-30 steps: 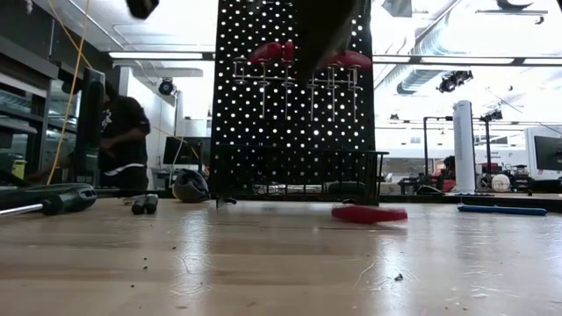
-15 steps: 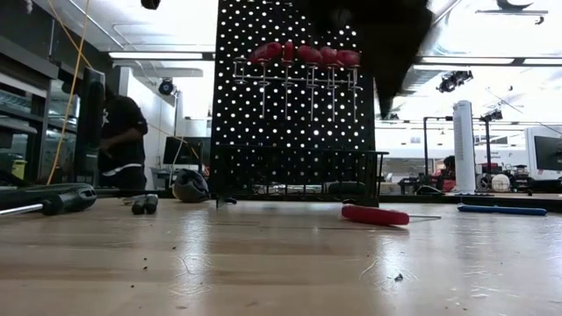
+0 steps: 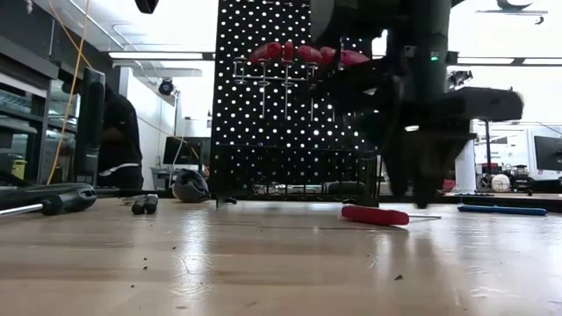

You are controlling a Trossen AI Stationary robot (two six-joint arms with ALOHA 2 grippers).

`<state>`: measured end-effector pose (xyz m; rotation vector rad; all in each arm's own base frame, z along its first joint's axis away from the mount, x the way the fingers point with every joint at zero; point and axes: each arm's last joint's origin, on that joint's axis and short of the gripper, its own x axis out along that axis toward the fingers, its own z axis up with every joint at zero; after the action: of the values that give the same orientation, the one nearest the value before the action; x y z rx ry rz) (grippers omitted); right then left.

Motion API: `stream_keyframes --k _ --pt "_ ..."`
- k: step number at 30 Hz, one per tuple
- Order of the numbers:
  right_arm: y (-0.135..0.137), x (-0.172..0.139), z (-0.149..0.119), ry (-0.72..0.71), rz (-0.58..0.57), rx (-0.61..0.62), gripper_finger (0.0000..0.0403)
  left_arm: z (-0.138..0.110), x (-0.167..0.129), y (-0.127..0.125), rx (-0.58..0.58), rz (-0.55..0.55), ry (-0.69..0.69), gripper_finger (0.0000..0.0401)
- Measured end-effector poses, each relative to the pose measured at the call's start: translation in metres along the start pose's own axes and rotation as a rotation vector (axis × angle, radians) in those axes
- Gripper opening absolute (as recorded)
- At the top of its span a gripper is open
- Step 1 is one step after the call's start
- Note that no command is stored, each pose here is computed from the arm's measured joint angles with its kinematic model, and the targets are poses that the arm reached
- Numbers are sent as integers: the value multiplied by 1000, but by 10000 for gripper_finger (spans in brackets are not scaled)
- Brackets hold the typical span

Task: Hang tools onto peg board
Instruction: Hang the red allen wrench on the peg board

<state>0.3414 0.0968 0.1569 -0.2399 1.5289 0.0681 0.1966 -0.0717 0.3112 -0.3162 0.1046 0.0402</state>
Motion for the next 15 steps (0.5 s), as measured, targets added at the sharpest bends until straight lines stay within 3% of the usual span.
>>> stream_keyframes --k 10,13,15 --pt "-19 24 13 -31 27 -115 162 -1 0 3 10 66 -5 190" --pt "-16 39 16 -1 32 -136 132 -3 0 3 15 75 11 190" --pt "-16 46 15 38 34 -128 86 -4 0 4 -3 78 19 190"
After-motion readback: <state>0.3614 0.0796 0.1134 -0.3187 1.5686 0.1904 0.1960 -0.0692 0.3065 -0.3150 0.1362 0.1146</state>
